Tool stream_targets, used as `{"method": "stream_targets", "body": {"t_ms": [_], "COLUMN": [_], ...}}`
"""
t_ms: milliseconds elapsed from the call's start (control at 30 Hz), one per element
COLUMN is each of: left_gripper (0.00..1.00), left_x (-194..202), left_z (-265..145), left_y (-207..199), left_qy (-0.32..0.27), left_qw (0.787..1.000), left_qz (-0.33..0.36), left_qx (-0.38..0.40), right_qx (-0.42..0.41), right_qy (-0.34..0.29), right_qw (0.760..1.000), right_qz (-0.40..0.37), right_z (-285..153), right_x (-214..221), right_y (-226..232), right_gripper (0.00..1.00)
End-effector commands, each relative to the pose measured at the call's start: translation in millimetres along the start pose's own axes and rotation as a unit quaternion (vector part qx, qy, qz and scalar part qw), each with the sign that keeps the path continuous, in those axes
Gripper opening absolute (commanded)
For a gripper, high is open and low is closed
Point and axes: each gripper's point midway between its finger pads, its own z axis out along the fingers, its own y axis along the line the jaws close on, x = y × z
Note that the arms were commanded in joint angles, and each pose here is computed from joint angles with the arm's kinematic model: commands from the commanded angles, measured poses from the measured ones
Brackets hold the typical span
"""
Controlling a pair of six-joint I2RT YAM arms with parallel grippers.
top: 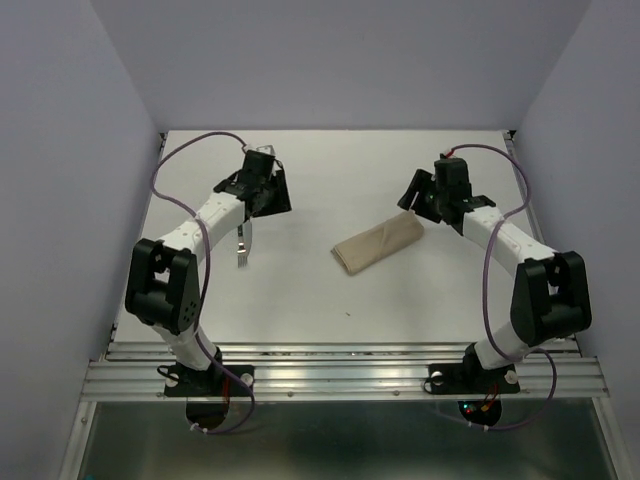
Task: Fold the napkin into a case and place the utensils inside
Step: Pick up the knife from the center of the board.
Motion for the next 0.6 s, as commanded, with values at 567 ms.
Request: {"method": "stream_targets", "body": {"t_ms": [567], "left_gripper": [0.56], "left_x": [-36], "left_z": [87], "left_y": [133], "left_qy": [0.02], "left_qw": [0.977], "left_qz": [-0.067], "left_qx": [-0.203], "right_qx": [-0.028], "right_qy": [0.028], "right_qw": [0.999], "right_qz": [0.002], "right_z": [-19], "right_x": [22], "right_y": [0], "right_gripper": [0.67]}}
